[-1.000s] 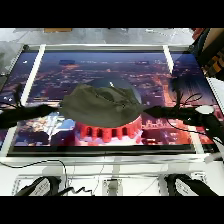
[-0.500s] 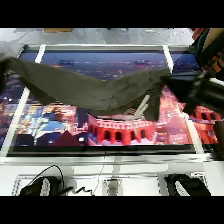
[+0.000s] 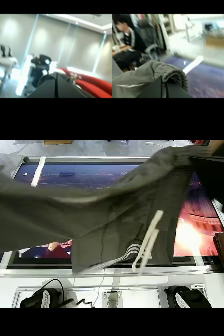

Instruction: Fold the clothes and pants, and hang the long-sleeved shirts on hangers.

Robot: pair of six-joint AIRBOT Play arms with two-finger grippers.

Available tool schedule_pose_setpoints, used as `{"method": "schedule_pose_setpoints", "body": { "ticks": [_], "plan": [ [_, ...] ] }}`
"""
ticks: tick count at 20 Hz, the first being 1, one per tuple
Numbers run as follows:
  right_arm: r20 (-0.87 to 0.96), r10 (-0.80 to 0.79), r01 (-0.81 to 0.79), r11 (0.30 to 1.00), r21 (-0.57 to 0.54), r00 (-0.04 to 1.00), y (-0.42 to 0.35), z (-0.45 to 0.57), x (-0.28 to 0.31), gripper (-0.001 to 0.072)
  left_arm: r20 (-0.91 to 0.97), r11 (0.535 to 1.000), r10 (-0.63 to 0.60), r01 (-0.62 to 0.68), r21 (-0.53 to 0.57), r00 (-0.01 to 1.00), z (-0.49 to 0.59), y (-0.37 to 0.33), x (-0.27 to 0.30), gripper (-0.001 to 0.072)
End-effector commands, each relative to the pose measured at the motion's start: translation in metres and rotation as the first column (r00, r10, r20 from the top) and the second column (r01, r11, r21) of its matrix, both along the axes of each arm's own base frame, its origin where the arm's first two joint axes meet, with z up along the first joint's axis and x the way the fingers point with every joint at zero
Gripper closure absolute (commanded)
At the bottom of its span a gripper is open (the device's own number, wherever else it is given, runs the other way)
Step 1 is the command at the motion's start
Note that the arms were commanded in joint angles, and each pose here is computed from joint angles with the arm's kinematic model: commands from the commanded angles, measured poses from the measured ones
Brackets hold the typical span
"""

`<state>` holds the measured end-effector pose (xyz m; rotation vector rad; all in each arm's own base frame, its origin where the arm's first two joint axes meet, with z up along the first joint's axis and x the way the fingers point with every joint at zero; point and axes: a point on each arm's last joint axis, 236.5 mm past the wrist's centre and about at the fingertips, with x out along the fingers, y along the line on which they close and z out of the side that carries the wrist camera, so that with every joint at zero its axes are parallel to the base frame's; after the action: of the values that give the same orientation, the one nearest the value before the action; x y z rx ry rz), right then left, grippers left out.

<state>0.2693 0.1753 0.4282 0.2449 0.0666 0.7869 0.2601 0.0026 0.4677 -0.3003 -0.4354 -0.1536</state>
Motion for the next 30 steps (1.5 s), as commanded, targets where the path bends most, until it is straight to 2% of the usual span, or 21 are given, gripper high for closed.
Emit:
{"method": "schedule_pose_setpoints", "body": {
  "ticks": [1, 3, 6, 9, 12, 14, 16, 19, 21, 22, 24, 25, 26, 30],
  "plan": [
    [-0.225, -0.073, 0.061, 0.996, -0.062, 0.972, -0.006, -0.078, 0.093, 0.0688, -0.235, 0.971, -0.232, 0.208, -0.120, 0.944, -0.074, -0.011, 0.091, 0.0702],
    [-0.357, -0.127, 0.081, 0.986, -0.143, 0.926, -0.012, -0.148, 0.148, 0.0688, -0.405, 0.946, -0.322, 0.274, -0.172, 0.856, -0.146, -0.027, 0.149, 0.0702],
    [-0.494, -0.220, 0.083, 0.955, -0.284, 0.841, -0.027, -0.251, 0.201, 0.0687, -0.629, 0.923, -0.369, 0.351, -0.159, 0.685, -0.257, -0.068, 0.200, 0.0702],
    [-0.563, -0.287, 0.048, 0.915, -0.400, 0.775, -0.042, -0.327, 0.222, 0.0687, -0.713, 0.887, -0.419, 0.420, -0.191, 0.562, -0.317, -0.110, 0.213, 0.0702],
    [-0.535, -0.367, 0.036, 0.847, -0.530, 0.761, -0.065, -0.362, 0.230, 0.0687, -0.733, 0.872, -0.425, 0.458, -0.175, 0.530, -0.327, -0.127, 0.209, 0.0701],
    [-0.518, -0.406, 0.034, 0.810, -0.585, 0.752, -0.077, -0.369, 0.228, 0.0687, -0.752, 0.859, -0.440, 0.474, -0.193, 0.491, -0.328, -0.134, 0.198, 0.0702],
    [-0.528, -0.436, 0.031, 0.792, -0.610, 0.729, -0.091, -0.373, 0.224, 0.0687, -0.792, 0.828, -0.474, 0.500, -0.253, 0.385, -0.334, -0.144, 0.172, 0.0702],
    [-0.574, -0.449, -0.007, 0.783, -0.621, 0.685, -0.111, -0.369, 0.211, 0.0687, -0.810, 0.727, -0.560, 0.571, -0.380, 0.174, -0.332, -0.171, 0.116, 0.0701],
    [-0.577, -0.476, -0.019, 0.761, -0.649, 0.664, -0.131, -0.356, 0.206, 0.0688, -0.804, 0.672, -0.590, 0.597, -0.439, 0.073, -0.326, -0.182, 0.085, 0.0701],
    [-0.573, -0.492, -0.024, 0.745, -0.666, 0.655, -0.142, -0.349, 0.203, 0.0688, -0.804, 0.660, -0.593, 0.604, -0.448, 0.052, -0.323, -0.185, 0.076, 0.0701],
    [-0.571, -0.526, -0.042, 0.711, -0.702, 0.631, -0.161, -0.339, 0.194, 0.0688, -0.821, 0.678, -0.570, 0.580, -0.452, 0.027, -0.324, -0.188, 0.066, 0.0701],
    [-0.563, -0.551, -0.059, 0.681, -0.730, 0.616, -0.171, -0.339, 0.188, 0.0688, -0.830, 0.683, -0.557, 0.566, -0.462, -0.006, -0.328, -0.192, 0.058, 0.0701],
    [-0.562, -0.570, -0.081, 0.655, -0.751, 0.600, -0.178, -0.342, 0.182, 0.0688, -0.830, 0.668, -0.555, 0.562, -0.488, -0.061, -0.331, -0.201, 0.045, 0.0701],
    [-0.628, -0.587, -0.262, 0.589, -0.764, 0.511, -0.192, -0.369, 0.147, 0.0688, -0.820, 0.532, -0.502, 0.650, -0.543, -0.275, -0.340, -0.252, -0.019, 0.0700]
  ]
}}
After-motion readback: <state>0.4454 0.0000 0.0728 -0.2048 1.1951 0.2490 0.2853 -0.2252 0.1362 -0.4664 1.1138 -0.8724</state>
